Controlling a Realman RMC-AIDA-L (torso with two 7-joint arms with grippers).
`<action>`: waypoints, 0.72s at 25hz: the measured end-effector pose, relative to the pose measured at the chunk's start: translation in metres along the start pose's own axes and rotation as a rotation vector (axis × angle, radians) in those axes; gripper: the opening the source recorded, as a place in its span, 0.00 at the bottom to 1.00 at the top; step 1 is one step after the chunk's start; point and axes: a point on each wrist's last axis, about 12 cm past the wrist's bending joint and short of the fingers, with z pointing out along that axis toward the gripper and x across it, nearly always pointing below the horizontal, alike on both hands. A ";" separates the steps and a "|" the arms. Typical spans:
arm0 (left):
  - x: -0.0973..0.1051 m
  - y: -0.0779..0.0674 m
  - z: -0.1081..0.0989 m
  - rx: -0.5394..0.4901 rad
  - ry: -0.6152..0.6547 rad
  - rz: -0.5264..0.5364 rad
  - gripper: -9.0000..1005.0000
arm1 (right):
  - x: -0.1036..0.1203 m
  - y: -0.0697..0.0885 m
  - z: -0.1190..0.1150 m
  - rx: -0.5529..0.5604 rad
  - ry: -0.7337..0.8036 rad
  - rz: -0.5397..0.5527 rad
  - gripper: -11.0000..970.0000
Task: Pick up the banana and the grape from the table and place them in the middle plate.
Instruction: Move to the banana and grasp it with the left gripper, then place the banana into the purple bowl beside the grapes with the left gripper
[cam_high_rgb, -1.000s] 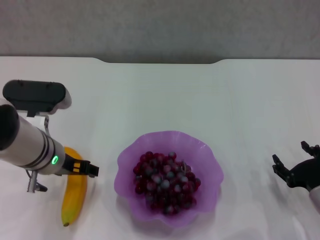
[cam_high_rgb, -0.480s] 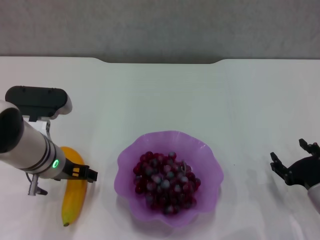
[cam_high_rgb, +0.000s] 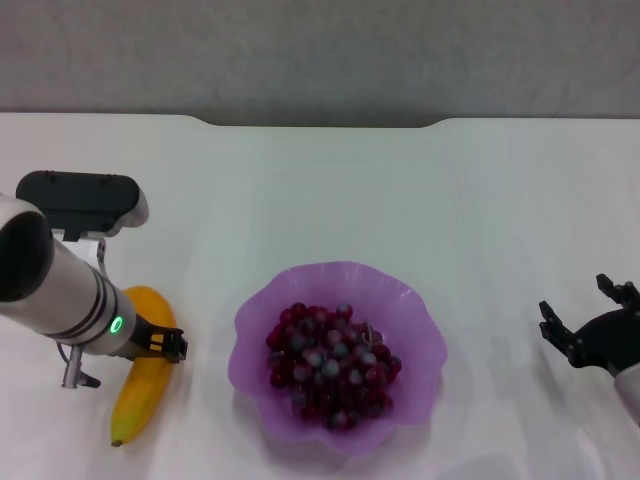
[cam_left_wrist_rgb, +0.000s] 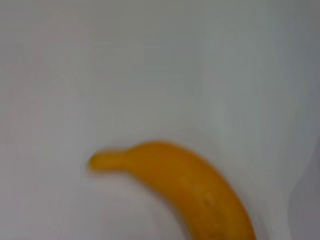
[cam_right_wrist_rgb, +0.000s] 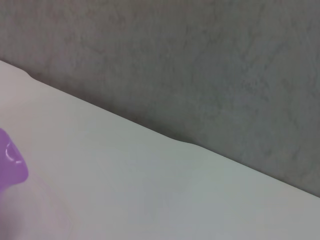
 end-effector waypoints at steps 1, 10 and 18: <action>0.000 0.000 0.000 0.000 0.000 -0.002 0.73 | 0.000 0.000 0.000 0.000 0.000 0.000 0.85; -0.002 -0.001 -0.003 0.006 -0.017 0.006 0.50 | 0.001 0.000 0.000 -0.001 0.005 0.000 0.85; -0.015 -0.003 -0.062 0.083 -0.107 0.076 0.50 | 0.003 -0.001 -0.001 0.001 0.014 -0.004 0.85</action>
